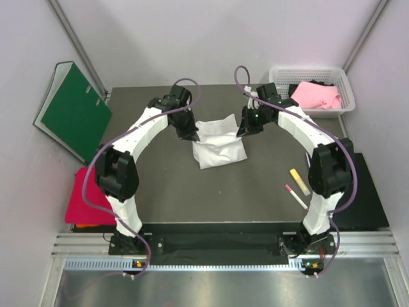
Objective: Fold and stack the t-shirts
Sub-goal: Fold the long partially folded tshirt into a neat square
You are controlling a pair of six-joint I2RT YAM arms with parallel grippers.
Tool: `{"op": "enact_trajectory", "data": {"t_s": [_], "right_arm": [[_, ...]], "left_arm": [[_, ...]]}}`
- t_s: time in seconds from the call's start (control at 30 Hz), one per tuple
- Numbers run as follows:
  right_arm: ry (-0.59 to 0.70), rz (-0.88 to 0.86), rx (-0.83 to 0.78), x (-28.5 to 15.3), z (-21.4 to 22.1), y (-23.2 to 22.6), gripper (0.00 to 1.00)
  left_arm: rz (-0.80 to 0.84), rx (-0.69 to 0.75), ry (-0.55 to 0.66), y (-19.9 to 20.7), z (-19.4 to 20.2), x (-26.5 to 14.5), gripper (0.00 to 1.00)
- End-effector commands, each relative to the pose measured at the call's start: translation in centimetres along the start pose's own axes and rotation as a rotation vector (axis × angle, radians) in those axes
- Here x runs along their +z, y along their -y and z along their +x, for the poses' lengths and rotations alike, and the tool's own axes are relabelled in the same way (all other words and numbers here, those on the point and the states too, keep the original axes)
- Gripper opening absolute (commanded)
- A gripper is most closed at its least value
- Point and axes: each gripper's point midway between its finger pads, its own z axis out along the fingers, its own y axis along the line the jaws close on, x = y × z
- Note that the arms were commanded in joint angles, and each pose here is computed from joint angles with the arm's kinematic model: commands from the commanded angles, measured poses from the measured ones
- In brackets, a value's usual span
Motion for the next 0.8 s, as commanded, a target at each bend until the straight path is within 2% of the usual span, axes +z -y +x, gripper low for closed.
{"op": "enact_trajectory", "data": {"t_s": [0.0, 0.37, 0.57, 0.6, 0.67, 0.7, 0.73, 0.77], "right_arm": [[0.129, -0.002, -0.051, 1.2, -4.9, 0.4, 0.06], [0.274, 0.057, 0.026, 5.3, -12.3, 3.3, 0.09], [0.306, 0.114, 0.134, 7.8, -14.6, 6.8, 0.13], [0.307, 0.119, 0.161, 8.3, -14.8, 7.3, 0.26], [0.311, 0.139, 0.203, 9.4, -15.0, 8.8, 0.48], [0.339, 0.131, 0.223, 9.4, -15.7, 8.9, 0.65], [0.340, 0.143, 0.235, 9.7, -15.5, 9.5, 0.71], [0.357, 0.154, 0.239, 9.2, -15.8, 9.5, 0.77]], "left_arm": [[0.139, 0.072, 0.107, 3.1, -5.1, -0.3, 0.00], [0.234, 0.008, 0.099, 3.0, -11.0, 4.6, 0.00], [0.247, -0.085, 0.101, 0.1, -14.7, 6.7, 0.00], [0.233, -0.117, 0.095, -1.3, -15.3, 7.6, 0.00], [0.237, -0.167, 0.083, -2.5, -16.0, 8.1, 0.23], [0.226, -0.201, 0.072, -3.8, -16.3, 8.8, 0.30], [0.229, -0.216, 0.062, -4.3, -16.3, 9.0, 0.32], [0.226, -0.237, 0.048, -4.8, -16.2, 9.2, 0.48]]}}
